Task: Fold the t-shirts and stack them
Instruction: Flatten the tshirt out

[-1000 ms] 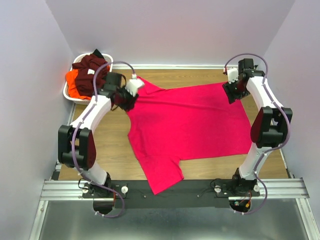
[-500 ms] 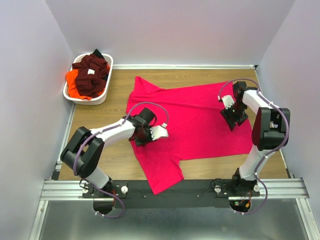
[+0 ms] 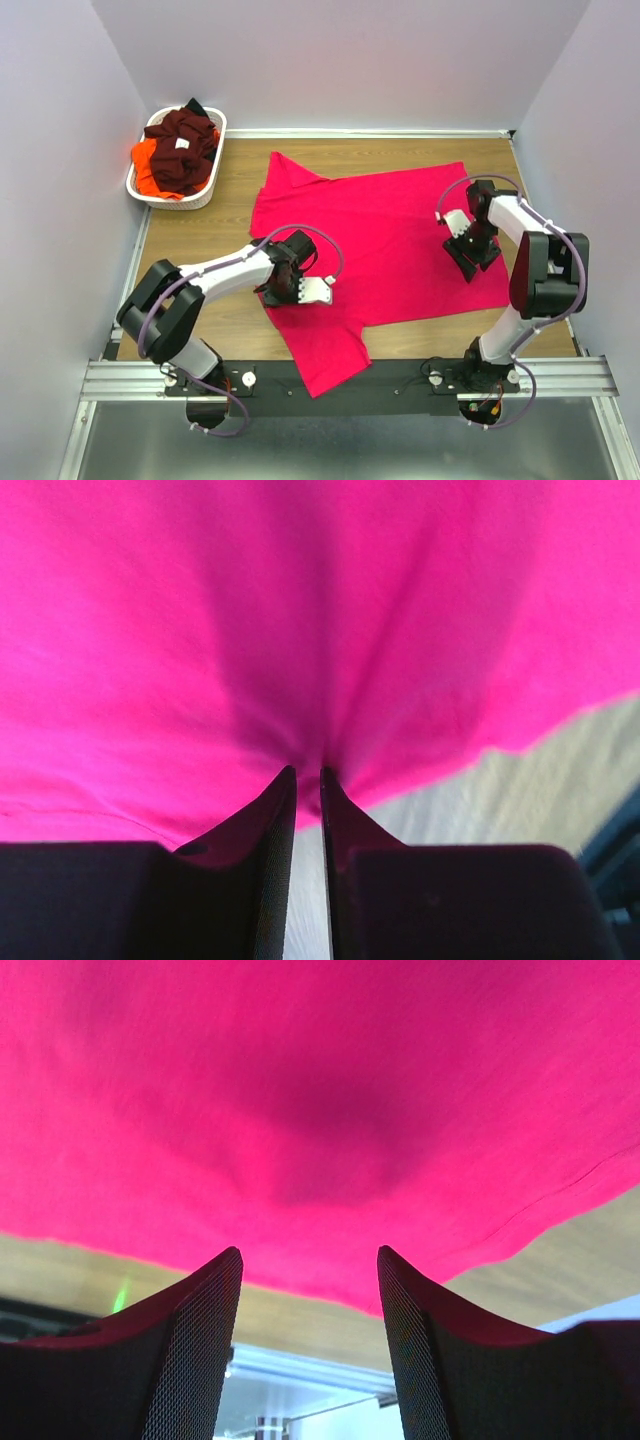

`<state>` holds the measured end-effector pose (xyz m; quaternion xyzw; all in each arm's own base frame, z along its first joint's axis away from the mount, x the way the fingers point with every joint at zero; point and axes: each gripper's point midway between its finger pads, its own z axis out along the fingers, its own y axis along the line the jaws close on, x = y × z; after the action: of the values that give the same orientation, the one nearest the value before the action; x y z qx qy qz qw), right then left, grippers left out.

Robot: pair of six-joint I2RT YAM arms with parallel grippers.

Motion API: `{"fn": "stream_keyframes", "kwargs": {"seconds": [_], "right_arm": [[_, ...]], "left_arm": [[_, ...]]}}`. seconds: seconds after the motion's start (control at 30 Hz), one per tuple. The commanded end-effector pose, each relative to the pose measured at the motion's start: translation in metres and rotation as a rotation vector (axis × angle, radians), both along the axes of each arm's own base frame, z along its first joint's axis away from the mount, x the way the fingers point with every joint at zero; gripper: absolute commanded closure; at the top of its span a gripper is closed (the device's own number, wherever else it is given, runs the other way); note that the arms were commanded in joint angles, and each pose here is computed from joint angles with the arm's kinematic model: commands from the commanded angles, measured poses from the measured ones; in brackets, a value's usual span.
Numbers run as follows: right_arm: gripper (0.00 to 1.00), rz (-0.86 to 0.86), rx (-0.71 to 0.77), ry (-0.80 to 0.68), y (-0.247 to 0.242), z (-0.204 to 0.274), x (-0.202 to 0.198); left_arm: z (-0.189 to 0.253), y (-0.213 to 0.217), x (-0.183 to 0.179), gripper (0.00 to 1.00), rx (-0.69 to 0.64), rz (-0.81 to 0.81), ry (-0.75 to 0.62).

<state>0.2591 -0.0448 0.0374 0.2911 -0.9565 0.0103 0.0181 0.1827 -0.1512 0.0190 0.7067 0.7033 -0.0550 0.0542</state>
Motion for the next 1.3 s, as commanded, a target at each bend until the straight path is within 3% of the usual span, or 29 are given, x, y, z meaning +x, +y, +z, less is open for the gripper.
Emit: {"fn": "stream_keyframes", "kwargs": {"seconds": [0.0, 0.2, 0.37, 0.57, 0.73, 1.07, 1.17, 1.27], "right_arm": [[0.36, 0.033, 0.012, 0.070, -0.001, 0.009, -0.032], [0.35, 0.045, 0.080, 0.019, 0.011, 0.035, -0.030], [0.37, 0.018, 0.112, -0.047, 0.017, 0.048, 0.000], [0.50, -0.005, 0.043, -0.049, 0.005, 0.023, 0.011], [0.53, -0.003, 0.010, 0.011, 0.000, -0.003, -0.008], [0.53, 0.029, -0.012, 0.098, -0.003, -0.019, -0.061], [0.53, 0.043, -0.011, 0.120, -0.003, -0.019, -0.075], [0.53, 0.031, 0.002, 0.097, 0.000, -0.012, -0.072]], "left_arm": [[0.013, 0.018, -0.014, 0.77, 0.060, -0.063, 0.032], [0.037, 0.016, 0.008, 0.72, -0.003, -0.042, 0.015], [0.093, -0.016, 0.079, 0.61, -0.238, 0.133, -0.086], [0.097, -0.025, 0.148, 0.59, -0.304, 0.364, -0.259], [0.105, -0.015, 0.216, 0.58, -0.419, 0.572, -0.280], [0.120, -0.009, 0.294, 0.55, -0.531, 0.743, -0.331], [0.111, -0.004, 0.311, 0.54, -0.548, 0.789, -0.297], [0.109, -0.012, 0.301, 0.52, -0.580, 0.750, -0.228]]}}
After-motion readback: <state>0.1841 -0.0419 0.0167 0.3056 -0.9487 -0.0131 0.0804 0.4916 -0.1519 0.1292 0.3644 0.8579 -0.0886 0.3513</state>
